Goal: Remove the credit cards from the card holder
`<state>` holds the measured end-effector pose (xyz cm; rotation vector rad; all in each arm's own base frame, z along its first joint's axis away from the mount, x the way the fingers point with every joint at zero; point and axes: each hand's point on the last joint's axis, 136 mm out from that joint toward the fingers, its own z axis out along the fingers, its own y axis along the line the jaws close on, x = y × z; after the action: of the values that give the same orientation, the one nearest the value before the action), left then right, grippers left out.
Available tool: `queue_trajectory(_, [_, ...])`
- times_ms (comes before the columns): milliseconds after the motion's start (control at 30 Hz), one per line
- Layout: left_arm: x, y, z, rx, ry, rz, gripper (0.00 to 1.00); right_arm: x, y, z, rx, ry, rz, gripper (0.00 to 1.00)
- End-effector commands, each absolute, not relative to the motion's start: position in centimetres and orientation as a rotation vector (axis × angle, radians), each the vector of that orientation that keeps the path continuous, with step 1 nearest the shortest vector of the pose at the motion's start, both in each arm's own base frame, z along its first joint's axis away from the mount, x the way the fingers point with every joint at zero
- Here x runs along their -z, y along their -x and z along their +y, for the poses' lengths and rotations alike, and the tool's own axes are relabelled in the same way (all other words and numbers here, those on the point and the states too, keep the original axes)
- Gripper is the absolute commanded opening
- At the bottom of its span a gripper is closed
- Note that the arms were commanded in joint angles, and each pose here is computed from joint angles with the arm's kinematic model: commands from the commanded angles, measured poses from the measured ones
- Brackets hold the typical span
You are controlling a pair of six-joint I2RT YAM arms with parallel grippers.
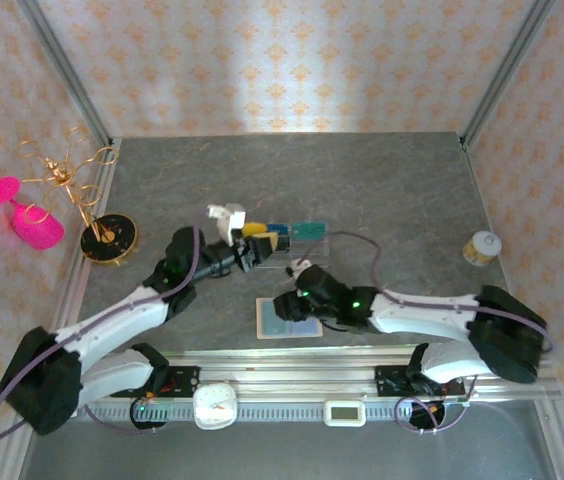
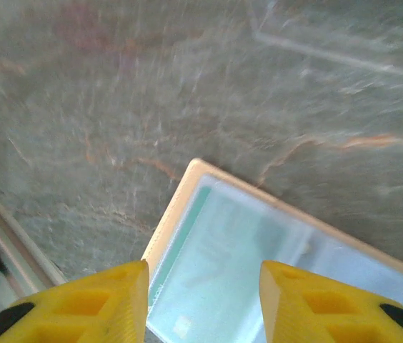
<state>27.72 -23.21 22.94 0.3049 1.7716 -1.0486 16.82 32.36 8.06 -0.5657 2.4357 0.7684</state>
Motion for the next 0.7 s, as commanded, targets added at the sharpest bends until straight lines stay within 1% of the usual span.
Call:
queue_trajectory(0, [-23.4, -26.8, -20.1, 1.115, -0.006, 1.739, 0.50, -6.7, -17.3, 32.9, -0.545, 0.606, 2.425, 0.44])
queue_trajectory(167, [-21.0, -25.0, -17.4, 1.068, 0.107, 1.772, 0.53, -4.4, -16.7, 33.7, -0.372, 0.664, 2.451, 0.43])
queue_trajectory(333, [-18.4, -24.3, -16.4, 1.033, 0.160, 1.841, 0.52, -2.4, -16.7, 32.9, -0.191, 0.675, 2.480, 0.42])
queue_trajectory(400, [-17.7, -24.1, -16.5, 1.041, 0.158, 1.862, 0.50, -1.8, -16.7, 32.4, -0.160, 0.662, 2.496, 0.34])
queue_trajectory(467, [-16.7, -23.9, -16.6, 1.045, 0.165, 1.892, 0.48, -1.7, -16.7, 32.0, -0.163, 0.633, 2.499, 0.19])
queue_trajectory(500, [-16.3, -23.8, -16.8, 1.050, 0.164, 1.906, 0.46, -2.1, -16.7, 32.2, -0.195, 0.618, 2.491, 0.14])
queue_trajectory(633, [-14.1, -23.2, -17.6, 1.064, 0.157, 1.984, 0.36, -4.7, -16.9, 33.3, -0.389, 0.532, 2.422, 0.00])
queue_trajectory(667, [-13.5, -22.9, -18.1, 1.067, 0.147, 2.007, 0.33, -5.3, -17.0, 33.5, -0.443, 0.507, 2.407, 0.00])
